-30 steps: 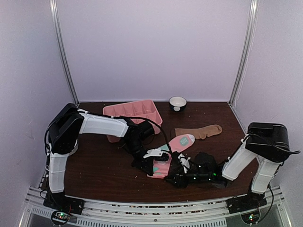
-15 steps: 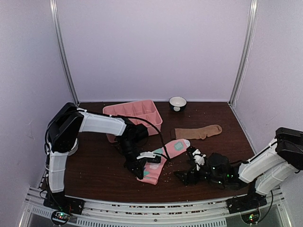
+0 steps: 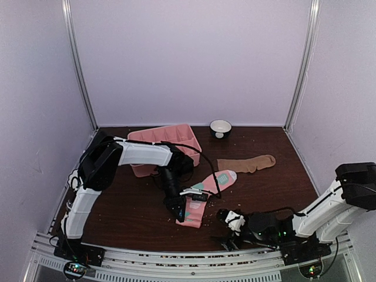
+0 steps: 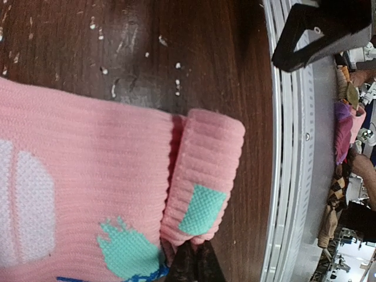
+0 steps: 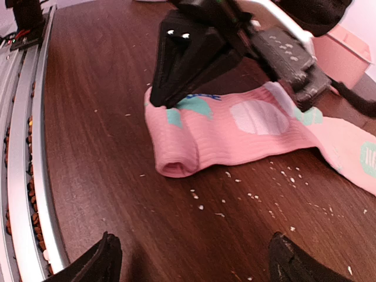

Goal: Roll the socks
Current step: Roll the sock at the center of the board.

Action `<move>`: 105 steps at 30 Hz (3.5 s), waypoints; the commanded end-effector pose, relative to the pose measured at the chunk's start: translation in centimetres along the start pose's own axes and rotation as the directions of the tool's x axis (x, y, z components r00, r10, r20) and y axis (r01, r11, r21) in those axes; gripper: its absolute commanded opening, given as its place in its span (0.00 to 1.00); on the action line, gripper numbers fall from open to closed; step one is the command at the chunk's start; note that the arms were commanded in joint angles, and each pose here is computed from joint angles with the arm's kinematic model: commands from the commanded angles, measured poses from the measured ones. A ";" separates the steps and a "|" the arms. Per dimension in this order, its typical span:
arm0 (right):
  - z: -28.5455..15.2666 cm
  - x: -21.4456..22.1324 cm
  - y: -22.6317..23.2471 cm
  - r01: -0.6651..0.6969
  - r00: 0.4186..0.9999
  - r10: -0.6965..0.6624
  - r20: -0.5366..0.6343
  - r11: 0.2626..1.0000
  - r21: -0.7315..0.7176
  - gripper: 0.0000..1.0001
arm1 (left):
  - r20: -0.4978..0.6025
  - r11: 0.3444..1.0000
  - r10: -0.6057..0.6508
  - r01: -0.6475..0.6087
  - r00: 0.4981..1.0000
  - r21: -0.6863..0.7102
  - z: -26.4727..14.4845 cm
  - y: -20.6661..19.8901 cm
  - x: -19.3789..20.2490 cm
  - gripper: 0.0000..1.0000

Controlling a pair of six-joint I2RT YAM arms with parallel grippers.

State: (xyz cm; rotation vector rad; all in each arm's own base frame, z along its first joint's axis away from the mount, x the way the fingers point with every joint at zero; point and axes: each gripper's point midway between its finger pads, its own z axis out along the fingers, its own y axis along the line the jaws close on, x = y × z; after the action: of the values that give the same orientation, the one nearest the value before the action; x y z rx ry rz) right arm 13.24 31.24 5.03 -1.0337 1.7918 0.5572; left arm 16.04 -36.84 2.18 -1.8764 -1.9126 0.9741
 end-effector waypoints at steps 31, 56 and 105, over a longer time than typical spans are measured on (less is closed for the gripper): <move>8.7 1.4 3.7 0.209 0.953 -0.244 -0.178 0.958 -0.197 0.02 | -0.046 0.998 -0.031 0.029 0.998 -0.054 0.9 2.9 0.8 0.21; 7.8 7.9 1.1 -0.475 0.825 0.355 -0.440 0.857 -0.200 0.00 | 0.000 0.730 0.527 -0.453 0.850 -0.511 -2.5 -1.2 -2.2 0.51; 7.6 9.9 -0.7 -0.673 0.659 0.533 -0.531 0.732 -0.100 0.00 | 0.030 0.693 0.555 -0.442 0.831 -0.570 -2.2 0.3 -2.9 0.47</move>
State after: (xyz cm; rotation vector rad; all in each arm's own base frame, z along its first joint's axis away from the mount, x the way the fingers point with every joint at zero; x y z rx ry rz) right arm 18.39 38.56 2.04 -0.8320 2.1439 1.3316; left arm 16.93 -38.03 4.59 -2.8174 -1.9496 0.8650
